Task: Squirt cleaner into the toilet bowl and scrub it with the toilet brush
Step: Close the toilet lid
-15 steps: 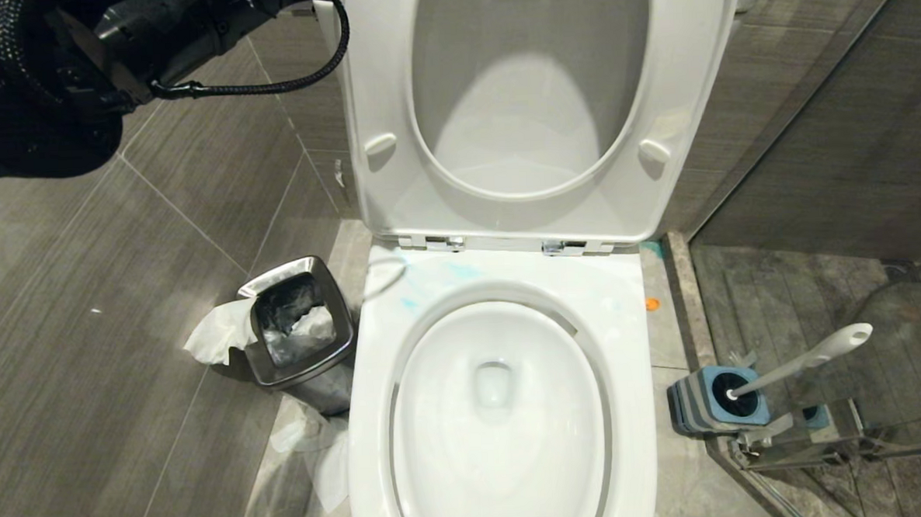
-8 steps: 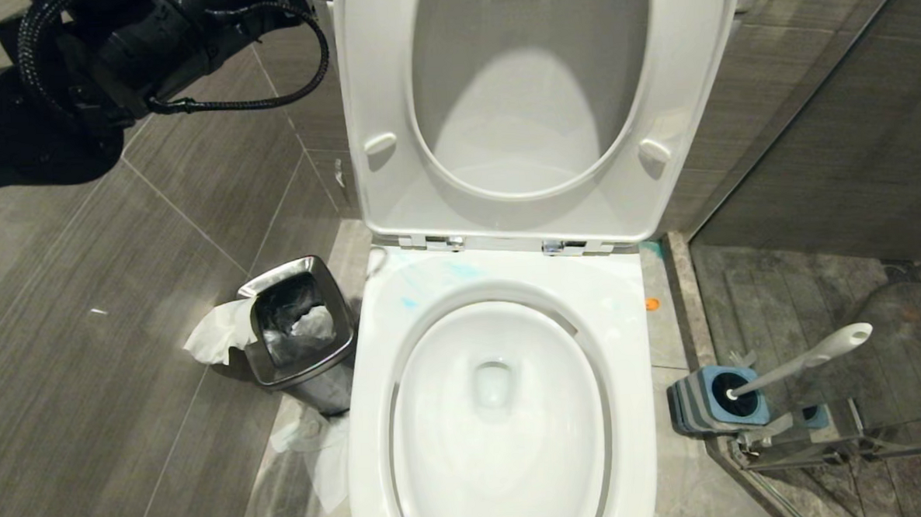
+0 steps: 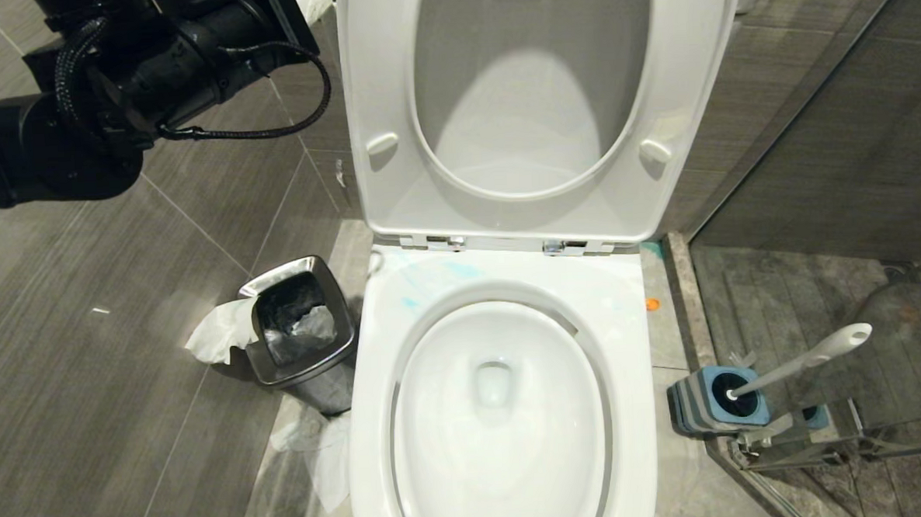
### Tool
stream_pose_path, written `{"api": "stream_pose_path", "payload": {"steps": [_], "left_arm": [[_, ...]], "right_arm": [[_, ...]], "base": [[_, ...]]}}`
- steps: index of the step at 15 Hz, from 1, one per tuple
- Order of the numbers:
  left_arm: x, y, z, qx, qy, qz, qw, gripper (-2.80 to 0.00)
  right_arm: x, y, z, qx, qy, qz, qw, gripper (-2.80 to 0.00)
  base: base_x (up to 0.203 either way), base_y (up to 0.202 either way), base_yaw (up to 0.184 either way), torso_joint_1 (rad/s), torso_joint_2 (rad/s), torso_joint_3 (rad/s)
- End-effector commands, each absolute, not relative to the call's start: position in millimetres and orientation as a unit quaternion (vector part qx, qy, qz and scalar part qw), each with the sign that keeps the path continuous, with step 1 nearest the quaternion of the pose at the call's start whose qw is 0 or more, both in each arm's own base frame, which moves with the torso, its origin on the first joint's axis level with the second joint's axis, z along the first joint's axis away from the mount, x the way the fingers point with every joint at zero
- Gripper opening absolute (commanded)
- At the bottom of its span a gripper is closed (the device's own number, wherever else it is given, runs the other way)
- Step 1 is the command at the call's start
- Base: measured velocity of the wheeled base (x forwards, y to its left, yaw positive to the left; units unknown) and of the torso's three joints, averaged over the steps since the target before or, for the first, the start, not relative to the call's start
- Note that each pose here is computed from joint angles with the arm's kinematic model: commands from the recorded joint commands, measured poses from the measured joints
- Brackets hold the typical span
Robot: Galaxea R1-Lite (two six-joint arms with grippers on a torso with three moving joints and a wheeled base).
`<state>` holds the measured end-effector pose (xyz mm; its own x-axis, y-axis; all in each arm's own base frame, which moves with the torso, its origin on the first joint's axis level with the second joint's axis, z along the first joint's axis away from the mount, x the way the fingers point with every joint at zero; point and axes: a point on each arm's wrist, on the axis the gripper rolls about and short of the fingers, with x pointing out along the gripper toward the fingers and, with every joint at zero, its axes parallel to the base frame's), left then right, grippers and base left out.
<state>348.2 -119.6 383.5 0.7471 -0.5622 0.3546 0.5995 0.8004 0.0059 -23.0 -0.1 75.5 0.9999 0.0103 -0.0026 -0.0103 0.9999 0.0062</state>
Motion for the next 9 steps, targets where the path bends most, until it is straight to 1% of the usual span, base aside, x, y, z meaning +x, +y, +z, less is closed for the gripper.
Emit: {"api": "stream_pose_path", "payload": {"steps": [1,3,6,9], "left_arm": [[337.8,-116.1,393.5,-0.059,-0.187,-0.316,0.928,-2.80],[328.6,-113.2,395.0,-0.059,-0.186,-0.317,0.928,-2.80],[329.6,-113.4,387.5,-0.057,-0.176,-0.325,0.927,-2.80],[334.4,-117.1,367.9,-0.050,-0.141,-0.353,0.924,-2.80]], "right_arm": [[-22.9,-0.1,75.4,0.003,0.002,0.005,1.000,-2.80],[-22.9,-0.1,75.4,0.003,0.002,0.005,1.000,-2.80],[-22.9,-0.1,75.4,0.003,0.002,0.005,1.000,-2.80],[-22.9,-0.1,75.4,0.003,0.002,0.005,1.000,-2.80]], "base": [[0.000,0.000,0.000,0.000,0.00,0.000],[0.000,0.000,0.000,0.000,0.00,0.000],[0.000,0.000,0.000,0.000,0.00,0.000],[0.000,0.000,0.000,0.000,0.00,0.000]]}}
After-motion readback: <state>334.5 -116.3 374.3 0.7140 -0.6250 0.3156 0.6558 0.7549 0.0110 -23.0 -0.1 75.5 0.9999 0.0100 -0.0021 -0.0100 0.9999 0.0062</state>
